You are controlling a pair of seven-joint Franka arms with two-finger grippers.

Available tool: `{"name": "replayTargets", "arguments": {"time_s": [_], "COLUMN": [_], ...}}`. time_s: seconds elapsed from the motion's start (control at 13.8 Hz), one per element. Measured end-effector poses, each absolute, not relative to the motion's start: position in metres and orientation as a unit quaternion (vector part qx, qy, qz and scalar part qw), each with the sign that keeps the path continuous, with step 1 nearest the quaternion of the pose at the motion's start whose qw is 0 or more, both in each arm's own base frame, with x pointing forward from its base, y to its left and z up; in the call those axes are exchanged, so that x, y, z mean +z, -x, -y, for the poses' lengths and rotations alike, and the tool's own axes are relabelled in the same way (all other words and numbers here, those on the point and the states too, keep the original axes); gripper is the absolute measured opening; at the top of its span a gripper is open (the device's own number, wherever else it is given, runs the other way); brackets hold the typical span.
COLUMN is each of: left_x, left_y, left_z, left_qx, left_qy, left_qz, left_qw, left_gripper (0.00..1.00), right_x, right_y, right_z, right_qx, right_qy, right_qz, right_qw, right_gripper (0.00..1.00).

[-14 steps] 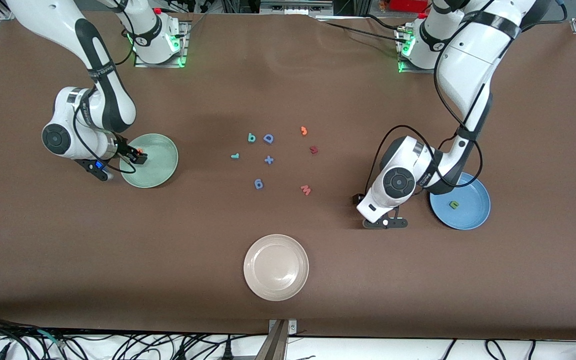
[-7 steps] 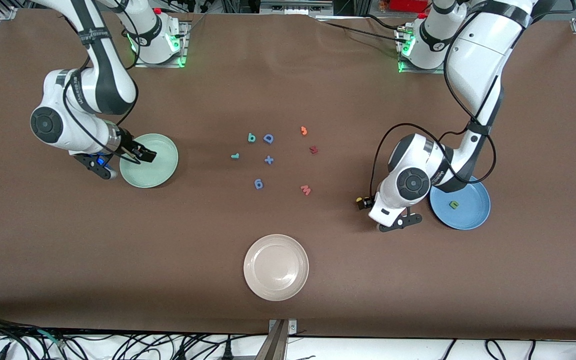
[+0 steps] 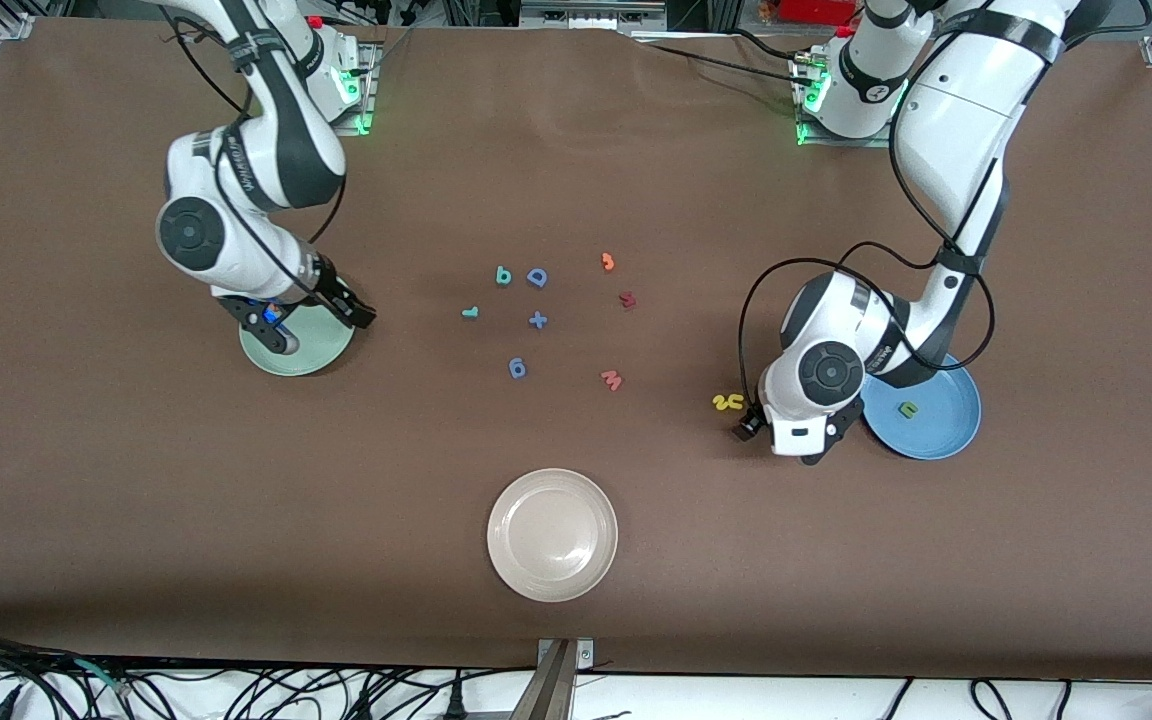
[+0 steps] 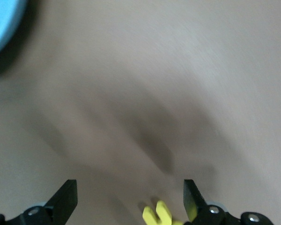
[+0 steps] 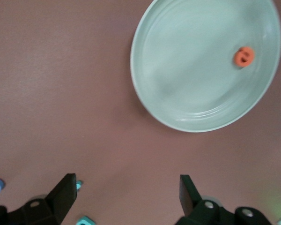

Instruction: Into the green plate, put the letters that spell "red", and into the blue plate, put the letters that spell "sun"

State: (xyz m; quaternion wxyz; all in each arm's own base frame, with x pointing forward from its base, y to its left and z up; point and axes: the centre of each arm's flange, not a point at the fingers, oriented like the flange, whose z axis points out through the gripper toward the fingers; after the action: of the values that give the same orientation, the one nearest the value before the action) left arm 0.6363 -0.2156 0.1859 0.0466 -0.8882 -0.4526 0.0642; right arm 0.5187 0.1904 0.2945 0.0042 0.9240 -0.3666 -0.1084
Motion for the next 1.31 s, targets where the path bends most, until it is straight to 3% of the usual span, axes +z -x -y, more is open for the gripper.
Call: {"name": "replayTargets", "arguments": {"time_s": [0.65, 0.73, 0.87, 1.09, 1.23, 1.31], "left_x": [0.175, 0.175, 0.172, 0.169, 0.169, 0.170], "left_y": [-0.633, -0.630, -0.627, -0.626, -0.628, -0.629], "left_z": [0.238, 0.243, 0.251, 0.250, 0.247, 0.247], "left_qx": [0.055, 0.055, 0.056, 0.059, 0.066, 0.067], "left_qy": [0.821, 0.819, 0.818, 0.814, 0.807, 0.805], "left_qz": [0.567, 0.570, 0.572, 0.577, 0.587, 0.589], "left_qw": [0.031, 0.031, 0.034, 0.033, 0.026, 0.023], "left_gripper": [0.99, 0.96, 0.79, 0.76, 0.71, 0.64], "right_x": [0.214, 0.207, 0.194, 0.181, 0.178, 0.177], "right_y": [-0.488, -0.485, -0.481, -0.478, -0.478, -0.478], "right_z": [-0.300, -0.305, -0.313, -0.318, -0.318, -0.318], "right_qx": [-0.063, -0.060, -0.054, -0.052, -0.050, -0.050], "right_qy": [-0.898, -0.896, -0.893, -0.891, -0.888, -0.887], "right_qz": [0.434, 0.439, 0.447, 0.450, 0.457, 0.459], "right_qw": [-0.013, -0.015, -0.019, -0.020, -0.021, -0.021], "right_gripper": [0.97, 0.97, 0.95, 0.87, 0.72, 0.72]}}
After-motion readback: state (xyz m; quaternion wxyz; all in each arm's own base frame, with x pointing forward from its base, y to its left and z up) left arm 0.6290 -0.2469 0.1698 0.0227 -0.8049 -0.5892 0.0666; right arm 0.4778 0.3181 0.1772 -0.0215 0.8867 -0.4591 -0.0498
